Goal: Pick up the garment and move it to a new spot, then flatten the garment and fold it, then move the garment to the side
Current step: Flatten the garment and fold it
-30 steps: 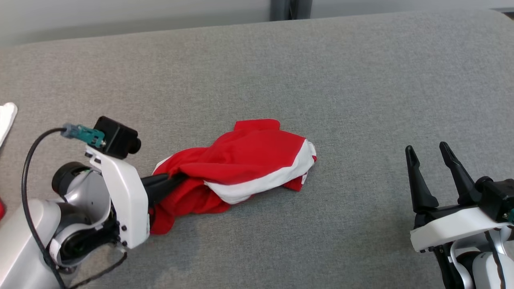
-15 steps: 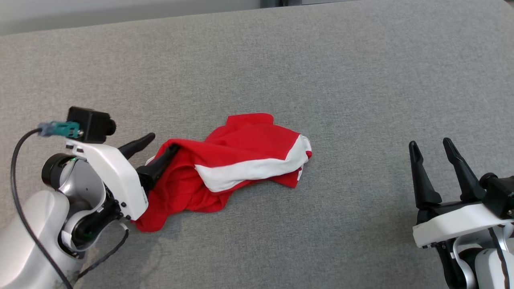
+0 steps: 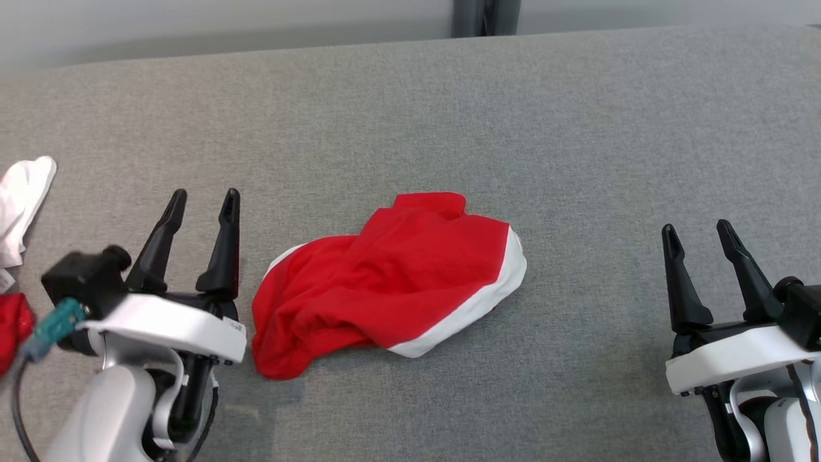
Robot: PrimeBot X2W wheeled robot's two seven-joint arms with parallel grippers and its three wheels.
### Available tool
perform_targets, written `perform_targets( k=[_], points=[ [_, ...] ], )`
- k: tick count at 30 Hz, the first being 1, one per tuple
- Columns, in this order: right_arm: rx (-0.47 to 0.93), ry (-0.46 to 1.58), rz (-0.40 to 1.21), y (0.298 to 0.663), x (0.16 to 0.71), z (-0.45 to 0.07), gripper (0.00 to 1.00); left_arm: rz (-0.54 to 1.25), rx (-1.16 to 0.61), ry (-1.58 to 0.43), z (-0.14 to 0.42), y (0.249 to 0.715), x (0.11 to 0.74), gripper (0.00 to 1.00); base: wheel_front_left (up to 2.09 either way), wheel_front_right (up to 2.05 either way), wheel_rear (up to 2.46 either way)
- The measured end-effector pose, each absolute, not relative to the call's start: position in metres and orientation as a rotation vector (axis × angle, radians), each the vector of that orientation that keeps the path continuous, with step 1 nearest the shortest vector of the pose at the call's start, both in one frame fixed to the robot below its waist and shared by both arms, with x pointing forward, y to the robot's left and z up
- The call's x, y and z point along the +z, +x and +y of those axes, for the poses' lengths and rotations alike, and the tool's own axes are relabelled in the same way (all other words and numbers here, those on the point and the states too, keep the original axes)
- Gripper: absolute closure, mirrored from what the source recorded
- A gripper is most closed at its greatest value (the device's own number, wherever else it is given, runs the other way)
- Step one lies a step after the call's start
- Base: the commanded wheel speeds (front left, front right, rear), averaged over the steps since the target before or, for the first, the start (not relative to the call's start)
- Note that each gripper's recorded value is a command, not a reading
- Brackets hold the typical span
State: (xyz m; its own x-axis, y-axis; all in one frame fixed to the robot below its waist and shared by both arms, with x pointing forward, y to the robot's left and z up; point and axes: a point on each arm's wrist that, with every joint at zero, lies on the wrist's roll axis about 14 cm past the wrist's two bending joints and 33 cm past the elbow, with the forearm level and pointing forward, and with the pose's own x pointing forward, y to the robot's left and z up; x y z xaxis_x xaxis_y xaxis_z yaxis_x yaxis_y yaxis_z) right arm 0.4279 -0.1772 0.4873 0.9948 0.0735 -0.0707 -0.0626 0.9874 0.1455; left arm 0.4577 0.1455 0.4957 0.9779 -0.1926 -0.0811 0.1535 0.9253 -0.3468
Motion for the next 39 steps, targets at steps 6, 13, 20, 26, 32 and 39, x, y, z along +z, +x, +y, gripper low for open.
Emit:
perform_targets(
  k=[6,13,20,26,32,39],
  points=[
    [0.074,0.141,0.056,0.423,0.496,-0.175,0.00,-0.027,-0.080,-0.254,0.156,0.436,0.512,0.00,0.00,0.00,0.00],
    [0.077,0.136,0.044,0.414,0.502,-0.175,0.00,-0.063,-0.042,-0.166,0.159,0.405,0.513,0.00,0.00,0.00,0.00],
    [0.083,0.136,0.043,0.410,0.505,-0.173,0.00,-0.066,-0.052,-0.141,0.155,0.391,0.513,0.00,0.00,0.00,0.00],
    [0.093,0.136,0.044,0.410,0.506,-0.170,0.00,0.034,-0.184,-0.184,0.118,0.379,0.497,0.00,0.00,0.00,0.00],
    [0.095,0.136,0.060,0.412,0.500,-0.169,0.00,0.258,-0.316,-0.298,0.074,0.354,0.470,0.00,0.00,0.00,0.00],
    [0.101,0.137,0.078,0.417,0.493,-0.166,0.00,0.453,-0.372,-0.438,0.050,0.330,0.449,0.00,0.00,0.00,0.00]
  ],
)
